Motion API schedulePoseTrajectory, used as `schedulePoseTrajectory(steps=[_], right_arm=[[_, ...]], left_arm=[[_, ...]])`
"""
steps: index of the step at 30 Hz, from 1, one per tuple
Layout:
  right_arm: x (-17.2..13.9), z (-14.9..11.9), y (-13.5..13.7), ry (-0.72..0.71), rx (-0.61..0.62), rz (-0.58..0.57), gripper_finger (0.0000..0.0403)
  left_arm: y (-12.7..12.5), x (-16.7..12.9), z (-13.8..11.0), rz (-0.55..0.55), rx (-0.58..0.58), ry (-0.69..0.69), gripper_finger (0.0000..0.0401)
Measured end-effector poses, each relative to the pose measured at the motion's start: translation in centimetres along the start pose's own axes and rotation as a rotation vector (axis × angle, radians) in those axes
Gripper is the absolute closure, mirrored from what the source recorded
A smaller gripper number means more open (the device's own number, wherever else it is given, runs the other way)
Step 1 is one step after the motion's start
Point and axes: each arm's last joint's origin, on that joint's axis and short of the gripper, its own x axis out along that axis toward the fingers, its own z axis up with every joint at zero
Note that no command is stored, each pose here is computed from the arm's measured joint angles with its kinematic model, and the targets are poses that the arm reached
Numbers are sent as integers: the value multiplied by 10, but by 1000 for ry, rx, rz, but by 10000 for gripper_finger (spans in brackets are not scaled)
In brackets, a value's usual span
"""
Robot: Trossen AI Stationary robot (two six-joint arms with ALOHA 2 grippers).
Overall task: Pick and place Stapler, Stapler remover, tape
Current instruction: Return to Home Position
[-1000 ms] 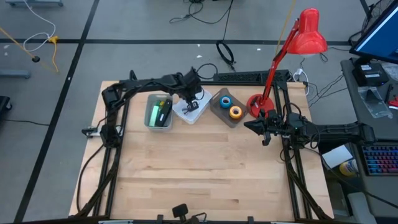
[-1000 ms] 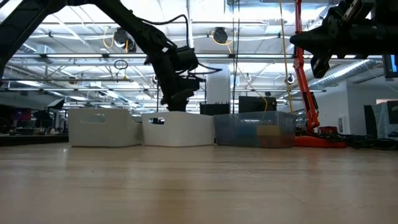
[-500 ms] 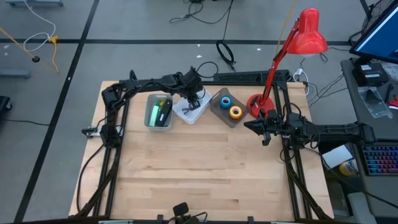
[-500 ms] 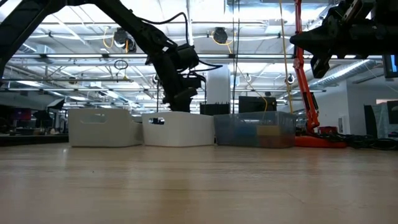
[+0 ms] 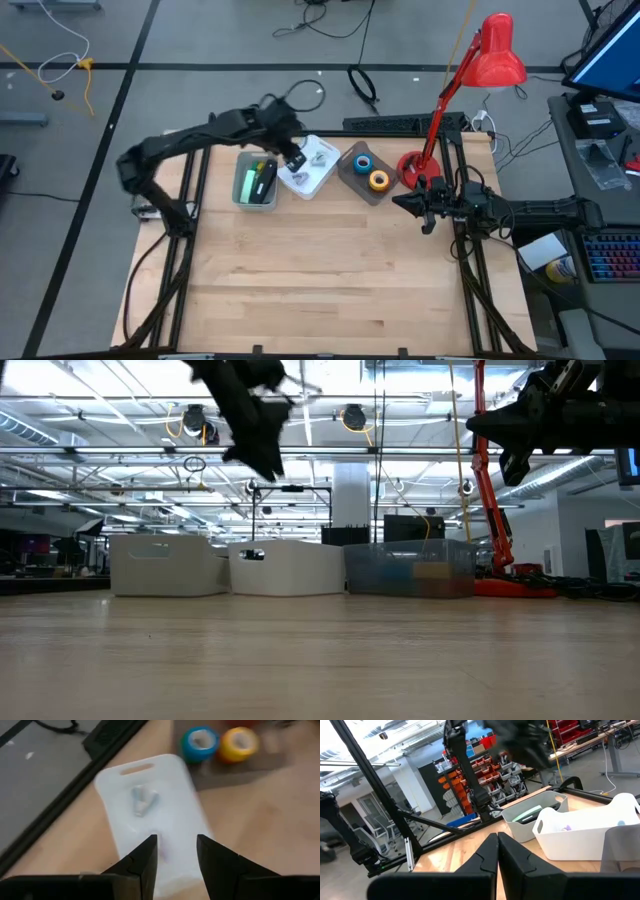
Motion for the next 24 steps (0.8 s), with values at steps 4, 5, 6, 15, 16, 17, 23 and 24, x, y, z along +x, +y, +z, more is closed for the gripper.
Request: schedulePoseTrajectory(steps=[4,5,6,15,16,17,23,24], right_arm=[[0,0,0,1,0,0,399],[0,0,0,1,0,0,399],[0,0,0,1,0,0,399],[0,0,0,1,0,0,399],[0,0,0,1,0,0,399],[0,0,0,1,0,0,399],[0,0,0,1,0,0,399],[0,0,0,1,-1,0,399]], left_arm=[[-25,-53,-13,-73,32,-57,260],[-31,-65,-18,-94,44,-67,260],[-36,-75,-22,-112,49,-75,260],[-82,-133,-55,-239,75,-162,260],[-87,-136,-58,-249,90,-165,260],[-91,-138,-61,-259,106,-168,260],[-115,-150,-79,-271,169,-195,260],[-117,-152,-82,-275,180,-203,260]])
